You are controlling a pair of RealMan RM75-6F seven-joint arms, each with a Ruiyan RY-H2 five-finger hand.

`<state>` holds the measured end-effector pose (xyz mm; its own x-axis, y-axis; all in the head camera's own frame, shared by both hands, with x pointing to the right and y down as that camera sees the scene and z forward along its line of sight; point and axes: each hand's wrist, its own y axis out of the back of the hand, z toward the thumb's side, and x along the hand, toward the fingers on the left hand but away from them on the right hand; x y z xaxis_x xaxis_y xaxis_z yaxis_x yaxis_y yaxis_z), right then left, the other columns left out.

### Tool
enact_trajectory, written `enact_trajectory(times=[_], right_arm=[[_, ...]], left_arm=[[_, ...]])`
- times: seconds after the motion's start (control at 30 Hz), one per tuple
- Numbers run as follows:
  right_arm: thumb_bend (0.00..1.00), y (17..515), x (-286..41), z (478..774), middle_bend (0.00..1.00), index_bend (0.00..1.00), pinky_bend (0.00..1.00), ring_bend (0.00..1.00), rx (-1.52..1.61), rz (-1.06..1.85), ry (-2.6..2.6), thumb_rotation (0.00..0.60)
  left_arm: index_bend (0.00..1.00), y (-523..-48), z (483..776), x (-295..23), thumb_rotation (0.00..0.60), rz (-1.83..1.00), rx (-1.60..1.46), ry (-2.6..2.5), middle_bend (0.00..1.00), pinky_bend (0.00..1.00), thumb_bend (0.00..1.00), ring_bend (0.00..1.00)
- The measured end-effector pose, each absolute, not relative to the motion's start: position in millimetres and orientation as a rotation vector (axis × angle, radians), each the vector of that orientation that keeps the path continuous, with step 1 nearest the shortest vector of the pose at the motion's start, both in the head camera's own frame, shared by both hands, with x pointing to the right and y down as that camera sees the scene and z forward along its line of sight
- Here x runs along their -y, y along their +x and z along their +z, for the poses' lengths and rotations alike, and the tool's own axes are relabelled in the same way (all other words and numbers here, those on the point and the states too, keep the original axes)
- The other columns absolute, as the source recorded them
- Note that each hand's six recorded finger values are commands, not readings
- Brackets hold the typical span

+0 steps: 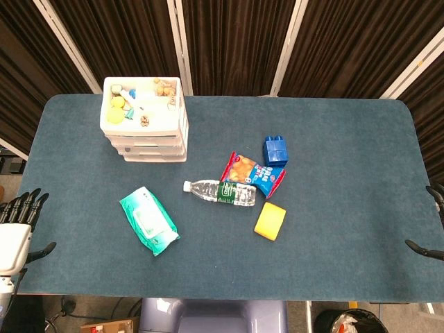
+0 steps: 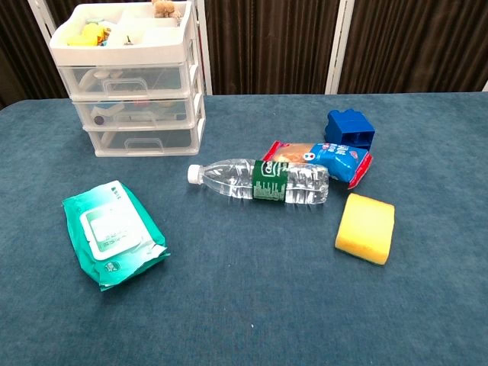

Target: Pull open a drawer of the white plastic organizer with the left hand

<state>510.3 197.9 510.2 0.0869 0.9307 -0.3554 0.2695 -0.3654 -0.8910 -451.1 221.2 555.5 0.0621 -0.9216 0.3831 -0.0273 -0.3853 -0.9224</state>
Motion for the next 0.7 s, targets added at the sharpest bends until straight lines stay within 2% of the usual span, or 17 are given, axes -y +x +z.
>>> enact_trajectory(times=[0.4,0.5,0.57,0.63,0.7], right_arm=[[0.13,510,-198,510,0.0,0.0,0.0,0.0,1.19,1.3,-1.728,0.6],[0.13,509,-198,510,0.0,0.0,0.0,0.0,1.195,1.302,-1.732,0.6],[0.13,510,-198,511,0.0,0.0,0.0,0.0,1.195,1.303,-1.734,0.6],[0.13,510,-198,511,0.0,0.0,0.0,0.0,1.197,1.306,-1.738,0.6],[0.13,511,-198,510,0.0,0.0,0.0,0.0,1.205,1.306,-1.743,0.6]], left_arm=[[0.03,-451,557,-221,0.6,-1.436,-0.988,-1.557,0.0,0.1,0.03,0.0],[0.03,-449,558,-219,0.6,-1.433,-1.001,-1.57,0.02,0.16,0.06,0.0],[0.06,-447,558,-216,0.6,-1.424,-1.025,-1.58,0.13,0.3,0.19,0.09],[0.08,-444,558,-211,0.6,-1.411,-1.062,-1.589,0.29,0.46,0.33,0.28],[0.11,-438,558,-202,0.6,-1.387,-1.103,-1.598,0.56,0.64,0.47,0.53]])
